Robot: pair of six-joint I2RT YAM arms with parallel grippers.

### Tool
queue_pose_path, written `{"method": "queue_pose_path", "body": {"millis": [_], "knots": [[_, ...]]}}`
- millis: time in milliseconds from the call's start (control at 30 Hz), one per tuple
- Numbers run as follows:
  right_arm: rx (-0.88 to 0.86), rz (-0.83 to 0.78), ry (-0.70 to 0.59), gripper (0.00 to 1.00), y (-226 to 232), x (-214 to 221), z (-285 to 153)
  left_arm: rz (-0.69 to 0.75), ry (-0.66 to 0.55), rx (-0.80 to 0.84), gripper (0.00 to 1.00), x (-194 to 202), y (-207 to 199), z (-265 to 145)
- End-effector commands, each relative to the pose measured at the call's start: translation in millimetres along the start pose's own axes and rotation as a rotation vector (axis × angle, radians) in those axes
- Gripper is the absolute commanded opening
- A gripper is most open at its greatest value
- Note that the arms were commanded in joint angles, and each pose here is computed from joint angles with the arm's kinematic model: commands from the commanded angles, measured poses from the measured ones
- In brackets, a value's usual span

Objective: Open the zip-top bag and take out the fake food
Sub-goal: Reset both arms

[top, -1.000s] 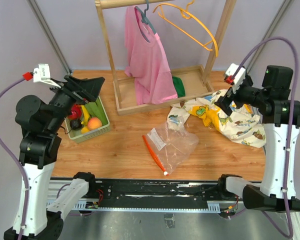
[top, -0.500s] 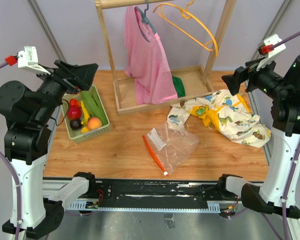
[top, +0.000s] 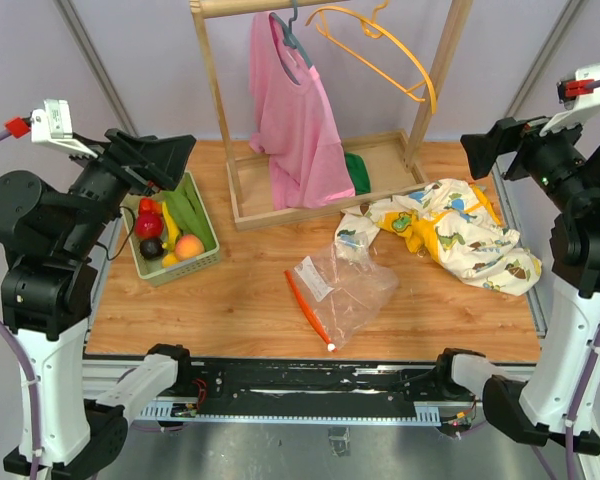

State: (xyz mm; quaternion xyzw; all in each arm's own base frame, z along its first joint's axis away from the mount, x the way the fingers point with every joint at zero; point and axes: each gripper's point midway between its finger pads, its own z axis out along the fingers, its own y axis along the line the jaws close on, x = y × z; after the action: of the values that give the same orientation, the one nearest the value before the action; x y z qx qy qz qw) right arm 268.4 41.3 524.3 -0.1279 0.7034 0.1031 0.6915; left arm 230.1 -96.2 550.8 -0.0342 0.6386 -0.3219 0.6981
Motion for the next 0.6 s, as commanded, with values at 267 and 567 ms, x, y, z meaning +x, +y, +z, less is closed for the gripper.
{"method": "queue_pose_path", "body": {"millis": [267,567], "knots": [[0.060,0.040,0.064,0.98,-6,14,8,-0.029,0.000,0.041,0.99,5,-9,-14],[0.070,0.046,0.089,0.99,-7,29,7,-0.024,0.032,0.053,0.99,12,-9,-12]]}}
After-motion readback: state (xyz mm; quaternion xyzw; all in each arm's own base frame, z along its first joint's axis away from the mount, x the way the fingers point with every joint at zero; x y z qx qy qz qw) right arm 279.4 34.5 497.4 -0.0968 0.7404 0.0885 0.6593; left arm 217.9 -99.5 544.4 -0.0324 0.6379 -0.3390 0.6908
